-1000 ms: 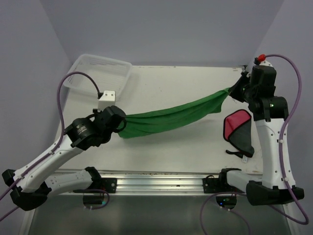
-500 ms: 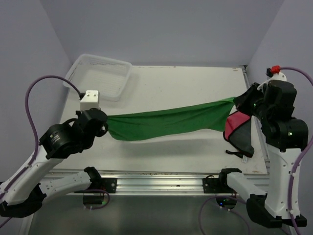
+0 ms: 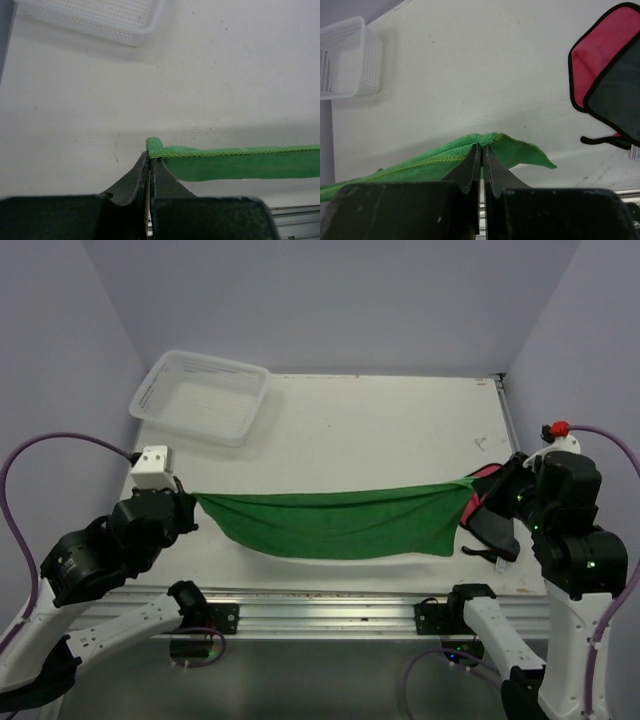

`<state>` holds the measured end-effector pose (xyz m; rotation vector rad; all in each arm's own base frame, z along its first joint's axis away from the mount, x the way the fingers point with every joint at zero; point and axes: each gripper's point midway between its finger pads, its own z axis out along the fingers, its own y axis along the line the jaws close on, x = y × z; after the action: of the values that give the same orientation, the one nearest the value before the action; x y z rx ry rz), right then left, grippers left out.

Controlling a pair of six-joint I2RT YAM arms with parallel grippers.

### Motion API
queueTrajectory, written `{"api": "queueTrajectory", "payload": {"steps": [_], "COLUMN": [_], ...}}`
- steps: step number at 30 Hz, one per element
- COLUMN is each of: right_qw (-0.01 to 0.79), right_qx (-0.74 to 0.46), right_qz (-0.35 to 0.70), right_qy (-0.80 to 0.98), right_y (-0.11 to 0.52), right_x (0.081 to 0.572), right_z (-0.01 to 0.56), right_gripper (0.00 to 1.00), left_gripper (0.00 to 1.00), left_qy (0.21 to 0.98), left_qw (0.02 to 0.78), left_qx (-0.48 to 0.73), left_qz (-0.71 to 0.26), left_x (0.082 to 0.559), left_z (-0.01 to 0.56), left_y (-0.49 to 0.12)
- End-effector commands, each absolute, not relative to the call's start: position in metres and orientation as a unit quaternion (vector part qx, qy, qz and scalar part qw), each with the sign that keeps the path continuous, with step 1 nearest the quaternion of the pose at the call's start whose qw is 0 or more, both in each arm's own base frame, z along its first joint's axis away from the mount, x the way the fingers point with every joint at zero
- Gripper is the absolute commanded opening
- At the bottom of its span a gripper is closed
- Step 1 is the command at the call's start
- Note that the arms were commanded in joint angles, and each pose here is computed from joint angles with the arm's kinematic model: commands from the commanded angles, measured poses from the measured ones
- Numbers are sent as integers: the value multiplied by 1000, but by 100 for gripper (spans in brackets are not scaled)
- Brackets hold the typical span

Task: Roll the towels
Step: Flatten the towel

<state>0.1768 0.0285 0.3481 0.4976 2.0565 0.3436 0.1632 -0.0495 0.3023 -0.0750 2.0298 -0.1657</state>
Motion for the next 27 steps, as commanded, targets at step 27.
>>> {"api": "queueTrajectory", "payload": {"steps": [27], "right_qw": [377], "right_qx": [254], "right_qz": [30], "right_qy": [890], "right_y": [1], "right_x": [388], "right_z": [216], "right_gripper": [0], "left_gripper": [0], "left_qy": [862], "left_qw": [484], "left_qx": [22], "left_qz": [148], "left_x": [366], "left_z": [229], "left_y": [-78]}}
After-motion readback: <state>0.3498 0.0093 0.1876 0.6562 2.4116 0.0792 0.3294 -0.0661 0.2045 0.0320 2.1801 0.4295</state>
